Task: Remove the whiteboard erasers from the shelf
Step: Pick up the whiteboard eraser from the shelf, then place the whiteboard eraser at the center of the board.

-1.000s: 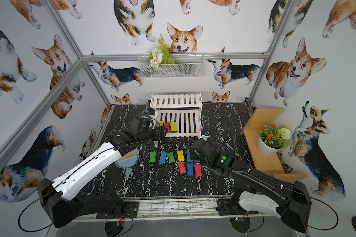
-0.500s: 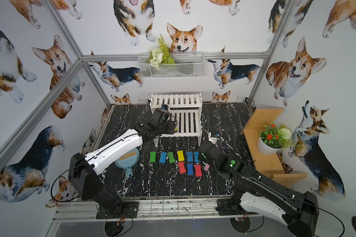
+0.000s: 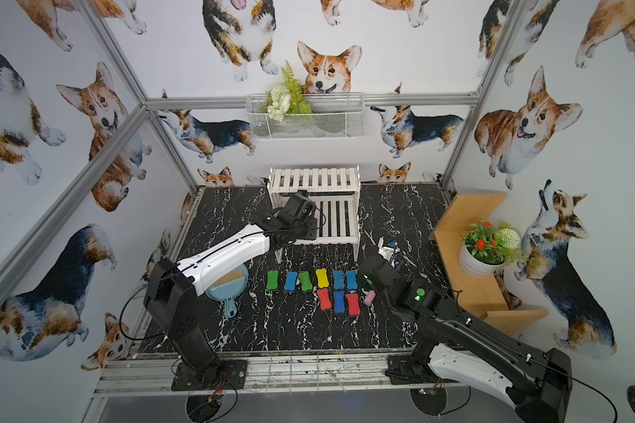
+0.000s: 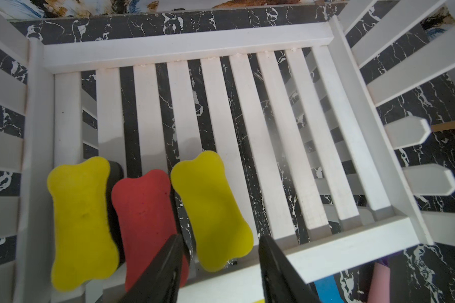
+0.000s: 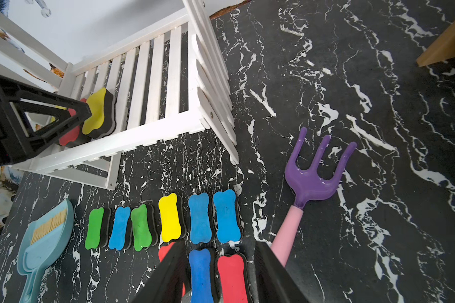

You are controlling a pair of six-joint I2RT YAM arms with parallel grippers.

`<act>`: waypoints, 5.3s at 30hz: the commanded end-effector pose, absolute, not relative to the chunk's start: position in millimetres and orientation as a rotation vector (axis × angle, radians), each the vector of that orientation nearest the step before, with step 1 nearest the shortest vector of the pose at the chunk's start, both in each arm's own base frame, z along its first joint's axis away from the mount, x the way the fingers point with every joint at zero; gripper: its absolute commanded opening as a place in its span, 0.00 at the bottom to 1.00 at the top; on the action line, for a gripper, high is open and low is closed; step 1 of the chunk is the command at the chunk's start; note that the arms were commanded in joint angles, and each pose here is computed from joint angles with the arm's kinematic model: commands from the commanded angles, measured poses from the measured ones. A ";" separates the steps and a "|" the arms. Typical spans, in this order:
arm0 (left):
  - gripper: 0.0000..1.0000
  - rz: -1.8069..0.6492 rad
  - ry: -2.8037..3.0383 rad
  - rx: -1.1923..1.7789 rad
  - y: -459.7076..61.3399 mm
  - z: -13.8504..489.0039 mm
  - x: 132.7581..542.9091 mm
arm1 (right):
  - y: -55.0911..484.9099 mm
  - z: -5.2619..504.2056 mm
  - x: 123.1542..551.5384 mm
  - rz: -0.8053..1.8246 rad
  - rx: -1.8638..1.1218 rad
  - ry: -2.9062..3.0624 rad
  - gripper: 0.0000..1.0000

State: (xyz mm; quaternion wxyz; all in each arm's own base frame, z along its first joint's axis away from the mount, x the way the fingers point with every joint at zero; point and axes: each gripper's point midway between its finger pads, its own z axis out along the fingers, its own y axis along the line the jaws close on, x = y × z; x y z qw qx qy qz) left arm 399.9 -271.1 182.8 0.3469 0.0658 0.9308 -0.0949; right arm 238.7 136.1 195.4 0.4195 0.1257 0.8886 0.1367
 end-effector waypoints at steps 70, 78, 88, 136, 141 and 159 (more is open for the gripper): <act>0.42 0.027 2.436 0.265 -276.1 157.9 431.0 | 107.1 212.0 233.1 0.305 0.397 2.158 0.52; 0.38 -0.134 2.337 0.215 -280.7 220.7 406.8 | 107.4 217.1 234.6 0.309 0.400 2.147 0.52; 0.38 -0.285 2.525 0.206 -236.7 197.1 302.7 | 109.4 218.1 234.8 0.321 0.386 2.144 0.52; 0.46 -0.215 3.002 0.442 -270.0 37.9 204.4 | 94.2 230.7 232.9 0.263 0.407 2.118 0.52; 0.54 -0.231 2.984 0.447 -271.8 45.2 205.1 | 94.2 230.0 232.9 0.265 0.414 2.119 0.52; 0.65 -0.391 2.627 0.249 -229.6 180.3 302.2 | 106.3 232.8 236.8 0.317 0.380 2.120 0.52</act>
